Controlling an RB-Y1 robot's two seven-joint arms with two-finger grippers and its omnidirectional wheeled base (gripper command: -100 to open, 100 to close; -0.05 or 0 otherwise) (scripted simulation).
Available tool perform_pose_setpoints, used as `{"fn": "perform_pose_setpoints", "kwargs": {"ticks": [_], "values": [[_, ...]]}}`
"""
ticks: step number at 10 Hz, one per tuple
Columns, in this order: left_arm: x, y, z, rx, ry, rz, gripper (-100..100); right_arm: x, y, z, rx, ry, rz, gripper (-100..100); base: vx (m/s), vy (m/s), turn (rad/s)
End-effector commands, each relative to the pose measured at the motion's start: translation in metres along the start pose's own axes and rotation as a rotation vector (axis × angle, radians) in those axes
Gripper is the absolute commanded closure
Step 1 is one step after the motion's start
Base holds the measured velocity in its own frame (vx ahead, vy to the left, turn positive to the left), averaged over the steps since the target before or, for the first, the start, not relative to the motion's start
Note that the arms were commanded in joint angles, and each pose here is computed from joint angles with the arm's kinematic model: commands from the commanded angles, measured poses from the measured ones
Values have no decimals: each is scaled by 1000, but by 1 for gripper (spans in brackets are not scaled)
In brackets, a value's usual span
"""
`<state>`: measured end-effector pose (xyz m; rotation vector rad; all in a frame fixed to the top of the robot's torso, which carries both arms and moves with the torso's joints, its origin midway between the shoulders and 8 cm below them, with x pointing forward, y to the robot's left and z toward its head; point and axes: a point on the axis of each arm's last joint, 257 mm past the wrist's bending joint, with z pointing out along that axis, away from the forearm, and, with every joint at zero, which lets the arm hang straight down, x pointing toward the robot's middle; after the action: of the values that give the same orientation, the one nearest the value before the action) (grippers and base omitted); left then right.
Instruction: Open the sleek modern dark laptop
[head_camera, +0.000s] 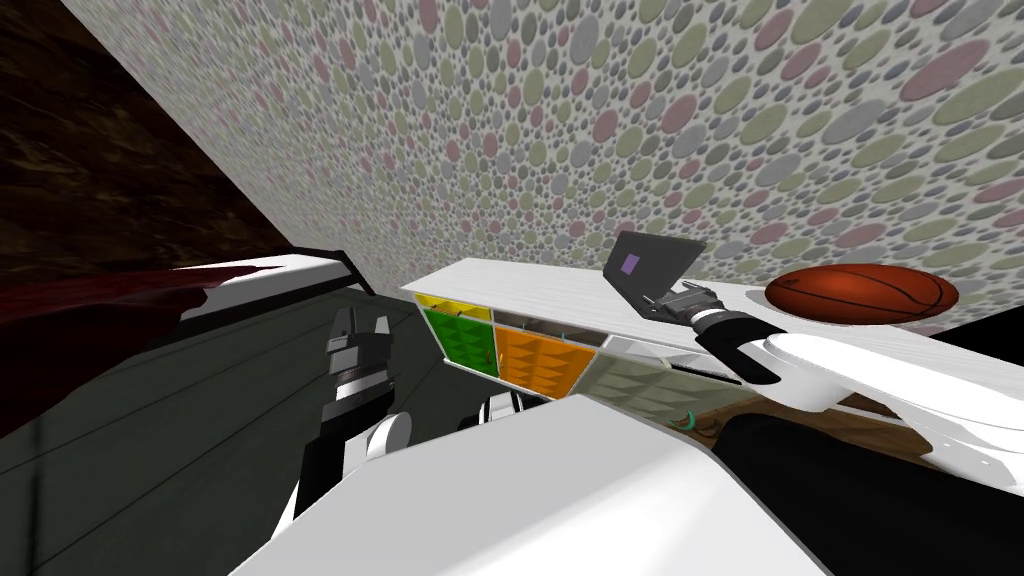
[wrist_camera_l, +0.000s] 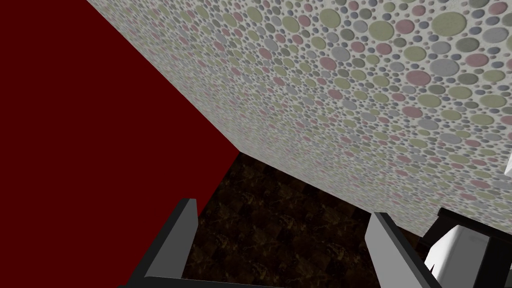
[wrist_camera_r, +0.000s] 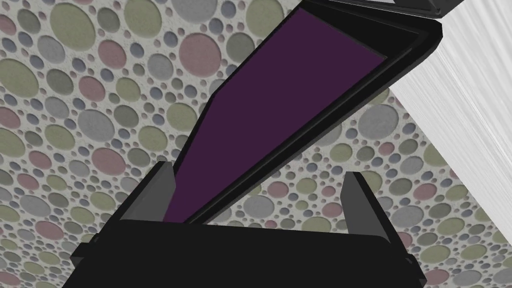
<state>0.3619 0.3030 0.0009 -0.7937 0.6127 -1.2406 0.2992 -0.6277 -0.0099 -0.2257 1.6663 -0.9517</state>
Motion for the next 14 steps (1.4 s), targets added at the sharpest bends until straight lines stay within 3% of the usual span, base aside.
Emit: {"fn": "perform_pose_setpoints", "kwargs": {"ticks": [1,10,11,14], "values": [[0,0,0,0,0,0,0,-1,0,0,1,0,0,100,10,0,3],[0,0,0,0,0,0,0,7,-14,15,16,-5,391,100,-45,-23,21],[0,0,0,0,0,0,0,7,-12,14,14,-4,364,100,-21,-14,16],[0,0,0,0,0,0,0,19,-13,18,26,0,533,100,-39,-20,45]]}}
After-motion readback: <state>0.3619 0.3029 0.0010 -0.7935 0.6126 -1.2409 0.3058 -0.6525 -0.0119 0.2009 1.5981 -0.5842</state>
